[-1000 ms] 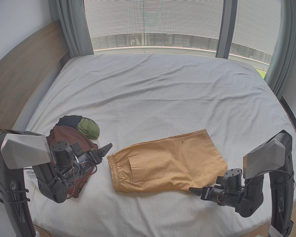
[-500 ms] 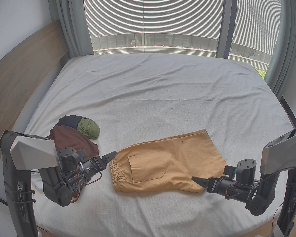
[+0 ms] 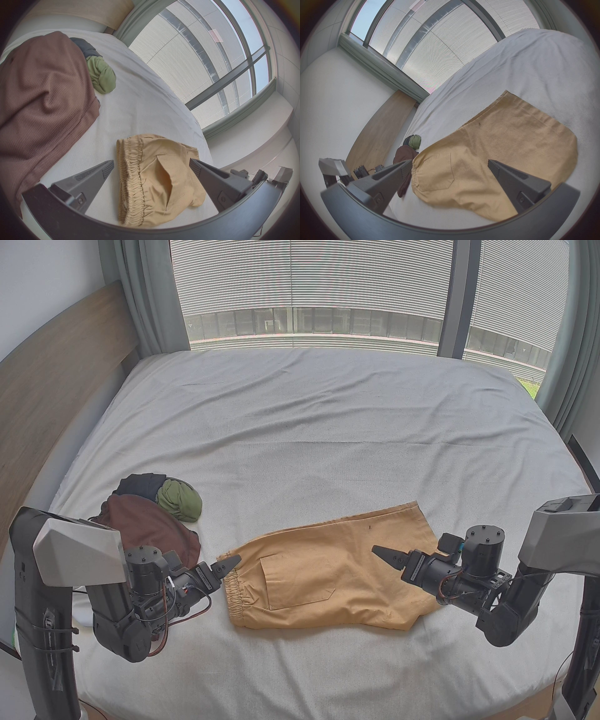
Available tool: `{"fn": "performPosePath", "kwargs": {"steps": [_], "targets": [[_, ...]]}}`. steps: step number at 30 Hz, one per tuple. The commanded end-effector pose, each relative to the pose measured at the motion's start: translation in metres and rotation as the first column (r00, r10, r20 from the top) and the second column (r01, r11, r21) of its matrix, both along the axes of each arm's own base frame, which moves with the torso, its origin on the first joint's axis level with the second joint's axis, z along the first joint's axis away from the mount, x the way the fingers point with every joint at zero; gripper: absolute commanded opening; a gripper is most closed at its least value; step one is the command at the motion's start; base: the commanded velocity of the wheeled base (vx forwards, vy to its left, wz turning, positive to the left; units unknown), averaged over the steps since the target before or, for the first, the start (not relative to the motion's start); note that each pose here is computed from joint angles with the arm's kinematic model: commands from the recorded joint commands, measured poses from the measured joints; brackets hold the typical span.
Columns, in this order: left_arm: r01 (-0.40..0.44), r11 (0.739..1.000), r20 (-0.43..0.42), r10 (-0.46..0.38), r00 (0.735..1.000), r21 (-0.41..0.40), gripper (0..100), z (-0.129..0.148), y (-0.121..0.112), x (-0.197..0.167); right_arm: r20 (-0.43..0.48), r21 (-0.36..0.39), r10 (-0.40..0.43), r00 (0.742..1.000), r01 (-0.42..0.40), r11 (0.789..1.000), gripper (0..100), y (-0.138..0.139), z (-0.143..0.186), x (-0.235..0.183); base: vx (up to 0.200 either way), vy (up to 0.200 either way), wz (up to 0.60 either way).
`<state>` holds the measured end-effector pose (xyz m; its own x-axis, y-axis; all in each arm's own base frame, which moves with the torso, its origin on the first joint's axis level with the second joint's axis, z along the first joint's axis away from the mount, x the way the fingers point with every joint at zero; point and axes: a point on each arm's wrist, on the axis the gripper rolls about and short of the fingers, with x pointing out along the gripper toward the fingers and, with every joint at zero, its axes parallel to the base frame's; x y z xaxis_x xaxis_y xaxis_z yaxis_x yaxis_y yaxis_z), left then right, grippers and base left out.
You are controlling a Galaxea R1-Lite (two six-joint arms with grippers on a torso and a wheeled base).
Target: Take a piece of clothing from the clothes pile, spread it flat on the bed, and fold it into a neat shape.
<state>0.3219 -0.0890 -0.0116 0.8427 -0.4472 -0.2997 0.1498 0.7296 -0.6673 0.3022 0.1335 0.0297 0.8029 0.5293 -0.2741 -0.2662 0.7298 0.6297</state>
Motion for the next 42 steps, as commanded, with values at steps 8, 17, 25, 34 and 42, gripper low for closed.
{"fn": "performPosePath", "kwargs": {"steps": [8, 17, 25, 34, 42], "targets": [[-0.005, 0.999, -0.078, 0.002, 0.997, -0.040, 100, -0.021, -0.004, 0.001, 0.006, 0.018, -0.001, 1.000, 0.001, 1.000, 100, 0.005, -0.001, 0.012, 0.000, 0.000, 0.00], [0.003, 1.000, -0.093, -0.005, 0.996, -0.028, 100, -0.039, -0.012, 0.008, -0.002, 0.020, -0.001, 1.000, 0.001, 1.000, 100, 0.001, -0.002, 0.012, 0.000, 0.000, 0.00], [0.002, 0.999, -0.095, -0.005, 0.996, -0.034, 100, -0.045, -0.013, 0.012, -0.012, 0.016, 0.001, 1.000, -0.001, 1.000, 100, 0.001, -0.006, 0.011, 0.000, 0.000, 0.00], [0.017, 0.999, -0.107, -0.020, 0.994, -0.028, 100, -0.055, -0.020, 0.013, -0.016, 0.017, 0.003, 1.000, -0.003, 1.000, 100, 0.002, -0.006, 0.011, 0.000, 0.000, 0.00], [0.024, 0.999, -0.100, -0.027, 0.995, -0.034, 100, -0.057, -0.024, 0.015, -0.009, 0.020, 0.006, 1.000, -0.006, 1.000, 100, 0.003, -0.007, 0.010, 0.000, 0.000, 0.00]]}}
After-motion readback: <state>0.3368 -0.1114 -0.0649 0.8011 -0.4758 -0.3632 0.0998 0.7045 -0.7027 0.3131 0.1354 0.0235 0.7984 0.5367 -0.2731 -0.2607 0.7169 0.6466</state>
